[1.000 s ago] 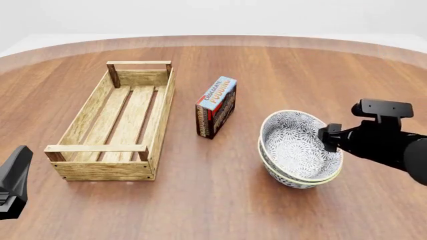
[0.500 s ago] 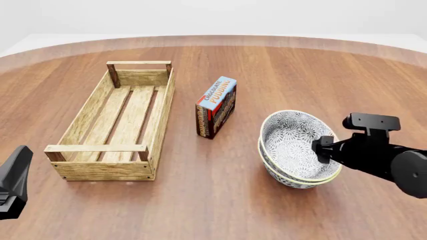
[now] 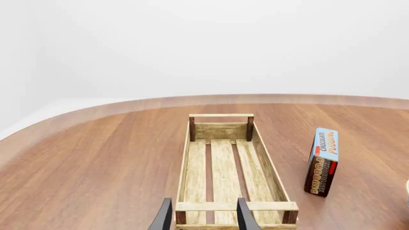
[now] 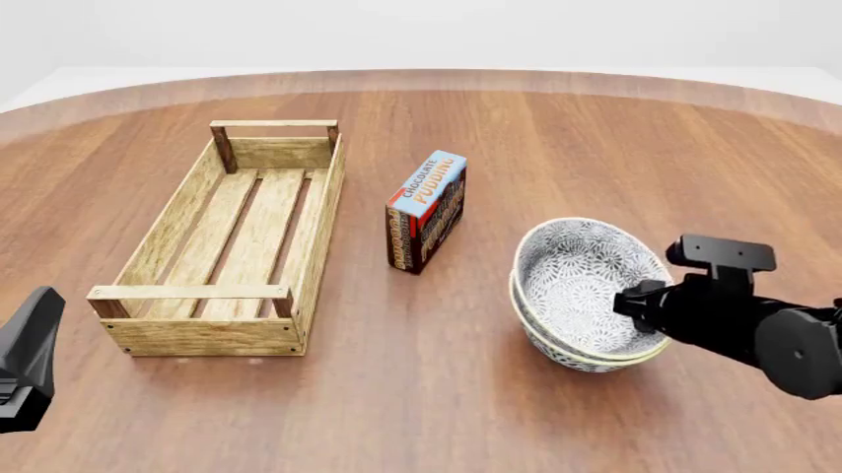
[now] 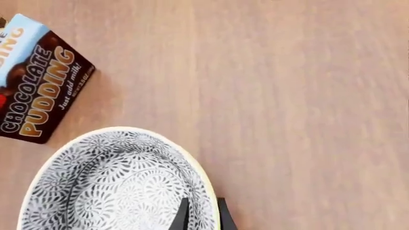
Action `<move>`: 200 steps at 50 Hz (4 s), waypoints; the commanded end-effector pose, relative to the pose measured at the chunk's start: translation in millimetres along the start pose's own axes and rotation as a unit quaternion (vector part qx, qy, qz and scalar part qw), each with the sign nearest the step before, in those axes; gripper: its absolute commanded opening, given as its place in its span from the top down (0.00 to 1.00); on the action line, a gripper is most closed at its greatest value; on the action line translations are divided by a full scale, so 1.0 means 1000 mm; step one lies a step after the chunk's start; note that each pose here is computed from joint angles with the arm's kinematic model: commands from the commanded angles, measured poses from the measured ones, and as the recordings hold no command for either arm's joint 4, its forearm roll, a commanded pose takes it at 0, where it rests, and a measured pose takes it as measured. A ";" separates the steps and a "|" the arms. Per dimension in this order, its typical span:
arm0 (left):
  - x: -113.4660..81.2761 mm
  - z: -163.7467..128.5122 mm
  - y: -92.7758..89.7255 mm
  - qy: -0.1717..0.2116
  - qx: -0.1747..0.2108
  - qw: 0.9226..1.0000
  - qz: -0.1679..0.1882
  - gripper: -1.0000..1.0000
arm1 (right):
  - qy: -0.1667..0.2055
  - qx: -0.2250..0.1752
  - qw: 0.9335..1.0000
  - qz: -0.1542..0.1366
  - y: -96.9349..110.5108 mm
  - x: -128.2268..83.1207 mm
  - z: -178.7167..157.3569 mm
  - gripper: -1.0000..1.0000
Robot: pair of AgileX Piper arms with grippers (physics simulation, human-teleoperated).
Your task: Stack the left bowl on the right bowl and place them in the tray.
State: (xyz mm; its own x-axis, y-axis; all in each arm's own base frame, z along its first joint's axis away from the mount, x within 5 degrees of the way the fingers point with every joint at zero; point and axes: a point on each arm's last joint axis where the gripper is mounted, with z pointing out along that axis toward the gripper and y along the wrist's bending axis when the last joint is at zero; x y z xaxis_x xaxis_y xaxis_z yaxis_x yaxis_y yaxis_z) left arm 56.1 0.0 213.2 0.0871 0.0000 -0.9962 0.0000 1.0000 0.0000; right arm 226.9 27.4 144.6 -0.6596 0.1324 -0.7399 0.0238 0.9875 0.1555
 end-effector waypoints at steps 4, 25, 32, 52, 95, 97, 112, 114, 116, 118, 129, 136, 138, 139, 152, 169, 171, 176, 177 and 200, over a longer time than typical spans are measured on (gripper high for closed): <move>0.000 0.000 0.000 0.000 0.000 1.000 0.000 0.00 | -0.001 0.001 1.000 -0.017 -0.001 -0.004 -0.006 1.00; 0.000 0.000 0.000 0.000 0.000 1.000 0.000 0.00 | -0.077 -0.017 0.997 -0.021 0.010 -0.051 -0.061 1.00; 0.000 0.000 0.000 0.000 0.000 1.000 0.000 0.00 | -0.109 -0.029 0.993 -0.017 0.017 -0.071 -0.085 1.00; 0.000 0.000 0.000 0.000 0.000 1.000 0.000 0.00 | -0.163 -0.095 0.980 -0.070 0.073 -0.168 -0.126 1.00; 0.000 0.000 0.000 0.000 0.000 1.000 0.000 0.00 | -0.185 -0.236 0.952 -0.063 0.237 -0.262 -0.032 1.00; 0.000 0.000 0.000 0.000 0.000 1.000 0.000 0.00 | -0.181 -0.241 0.952 -0.058 0.244 -0.258 -0.021 1.00; 0.000 0.000 0.000 0.000 0.000 1.000 0.000 0.00 | -0.146 -0.271 0.950 -0.049 0.303 -0.233 0.046 1.00; 0.000 0.000 0.000 0.000 0.000 1.000 0.000 0.00 | -0.139 -0.274 0.950 -0.047 0.311 -0.227 0.056 1.00; 0.000 0.000 0.000 0.000 0.000 1.000 0.000 0.00 | -0.134 -0.277 0.950 -0.044 0.317 -0.222 0.064 1.00; 0.000 0.000 0.000 0.000 0.000 1.000 0.000 0.00 | -0.131 -0.280 0.950 -0.045 0.323 -0.218 0.069 1.00; 0.000 0.000 0.000 0.000 0.000 1.000 0.000 0.00 | -0.118 -0.292 0.948 -0.034 0.346 -0.205 0.092 1.00; 0.000 0.000 0.000 0.000 0.000 1.000 0.000 0.00 | -0.114 -0.296 0.948 -0.034 0.353 -0.198 0.100 1.00; 0.000 0.000 0.000 0.000 0.000 1.000 0.000 0.00 | -0.112 -0.296 0.948 -0.032 0.354 -0.195 0.105 1.00; 0.000 0.000 0.000 0.000 0.000 1.000 0.000 0.00 | -0.110 -0.297 0.948 -0.032 0.355 -0.192 0.106 1.00; 0.000 0.000 0.000 0.000 0.000 1.000 0.000 0.00 | -0.099 -0.297 0.949 -0.034 0.363 -0.177 0.125 1.00; 0.000 0.000 0.000 0.000 0.000 1.000 0.000 0.00 | -0.081 -0.301 0.948 -0.057 0.382 -0.154 0.138 1.00; 0.000 0.000 0.000 0.000 0.000 1.000 0.000 0.00 | -0.080 -0.302 0.948 -0.057 0.383 -0.152 0.139 1.00; 0.000 0.000 0.000 0.000 0.000 1.000 0.000 0.00 | -0.076 -0.302 0.949 -0.059 0.385 -0.149 0.141 1.00; 0.000 0.000 0.000 0.000 0.000 1.000 0.000 0.00 | -0.076 -0.302 0.948 -0.060 0.386 -0.148 0.141 1.00; 0.000 0.000 0.000 0.000 0.000 1.000 0.000 0.00 | -0.062 -0.300 0.949 -0.078 0.392 -0.127 0.155 1.00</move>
State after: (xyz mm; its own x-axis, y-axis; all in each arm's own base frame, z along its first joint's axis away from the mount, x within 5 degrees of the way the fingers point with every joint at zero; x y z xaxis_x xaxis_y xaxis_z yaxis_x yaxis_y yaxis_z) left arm 56.1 0.0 213.2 0.0871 0.0000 -0.9962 0.0000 1.0000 0.0000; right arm 439.6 405.9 194.5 -0.5207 0.0107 -0.8537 -0.5204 0.7888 0.3273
